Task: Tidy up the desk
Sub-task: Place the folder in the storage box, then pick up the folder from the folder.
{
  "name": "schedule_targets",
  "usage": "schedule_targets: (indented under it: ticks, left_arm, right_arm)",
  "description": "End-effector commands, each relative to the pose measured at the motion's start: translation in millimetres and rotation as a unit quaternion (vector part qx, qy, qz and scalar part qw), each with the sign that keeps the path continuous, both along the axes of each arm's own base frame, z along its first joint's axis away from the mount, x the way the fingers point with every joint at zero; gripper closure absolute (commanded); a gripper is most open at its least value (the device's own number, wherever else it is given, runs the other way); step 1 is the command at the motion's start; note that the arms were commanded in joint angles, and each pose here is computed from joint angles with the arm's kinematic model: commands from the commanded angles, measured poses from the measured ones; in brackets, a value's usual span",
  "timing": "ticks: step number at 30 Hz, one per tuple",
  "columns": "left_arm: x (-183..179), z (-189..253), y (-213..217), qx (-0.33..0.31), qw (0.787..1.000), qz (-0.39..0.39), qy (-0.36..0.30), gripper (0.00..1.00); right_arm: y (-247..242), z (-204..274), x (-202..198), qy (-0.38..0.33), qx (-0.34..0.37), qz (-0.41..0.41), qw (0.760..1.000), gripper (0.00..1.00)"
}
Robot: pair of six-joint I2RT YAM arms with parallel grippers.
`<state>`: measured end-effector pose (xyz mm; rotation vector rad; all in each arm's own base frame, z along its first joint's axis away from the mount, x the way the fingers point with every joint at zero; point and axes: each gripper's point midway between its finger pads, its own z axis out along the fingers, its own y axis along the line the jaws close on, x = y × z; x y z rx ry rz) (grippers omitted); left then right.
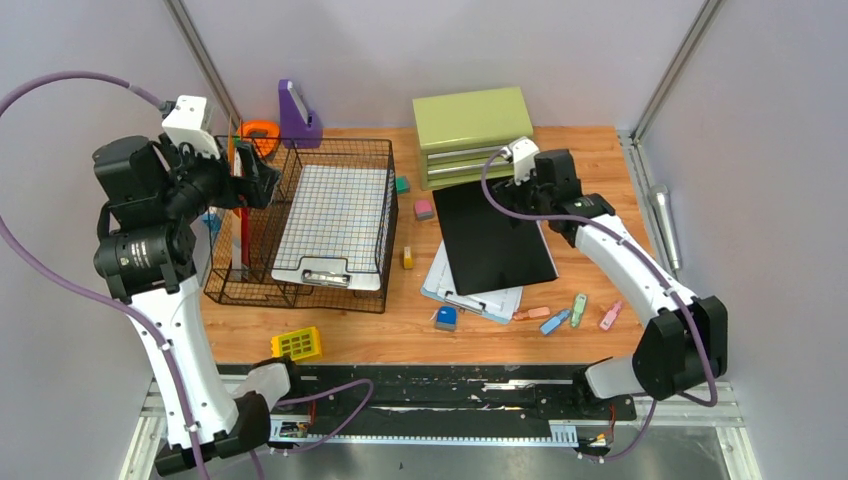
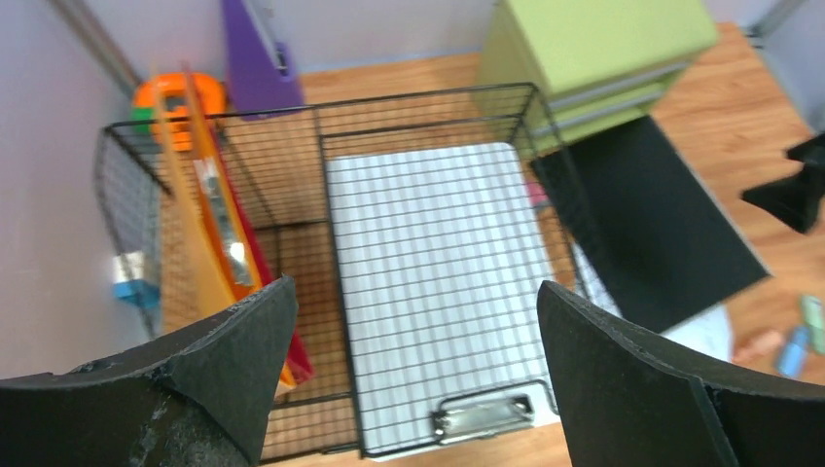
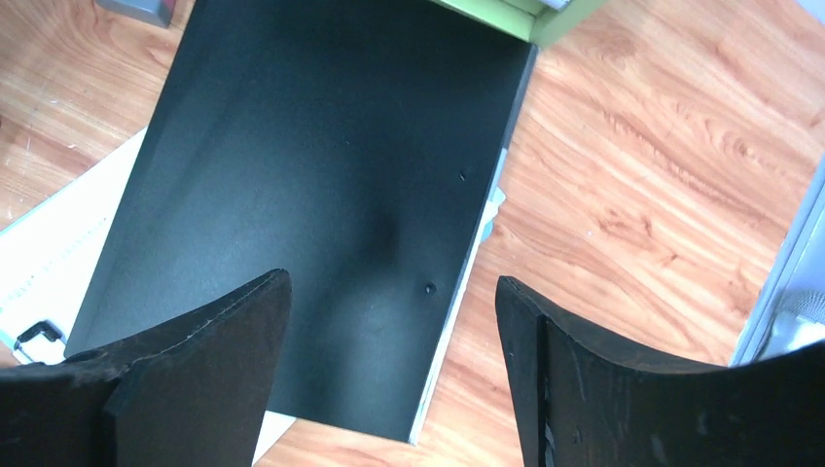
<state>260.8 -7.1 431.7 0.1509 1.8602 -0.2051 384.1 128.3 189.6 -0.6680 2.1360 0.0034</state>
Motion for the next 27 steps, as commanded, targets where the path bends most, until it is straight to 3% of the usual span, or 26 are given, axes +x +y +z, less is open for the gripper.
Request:
schedule_targets:
  ticks: [1, 7, 14, 21, 27]
  left_arm:
    - [-3.7, 8.6, -35.7, -0.069, 0.994, -0.085, 0.021, 0.0]
    - [12.8, -5.9, -67.9, -0.044, 0.987, -0.148, 0.055, 0.0]
    - [29.1, -33.5, -145.0, -0.001, 0.957, -0.28, 0.079, 0.0]
    - [43.3, -28.1, -209.3, 0.012, 0.932, -0.359, 0.051, 0.0]
    - [52.6, -41.7, -244.4, 0.04, 0.921, -0.385, 0.028, 0.0]
  right_arm:
    - [-7.9, 16.1, -9.6, -0.008, 0.063, 0.005, 0.998, 0.22]
    - [-34.2, -1.7, -12.5, 0.025, 0.098, -0.022, 0.995, 0.22]
    - [-50.3, -38.6, -2.4, 0.11, 0.156, -0.059, 0.98, 0.22]
    - [-59.3, -67.0, 9.8, 0.166, 0.191, -0.08, 0.964, 0.23]
    - [-75.1, -77.3, 22.4, 0.175, 0.194, -0.096, 0.961, 0.23]
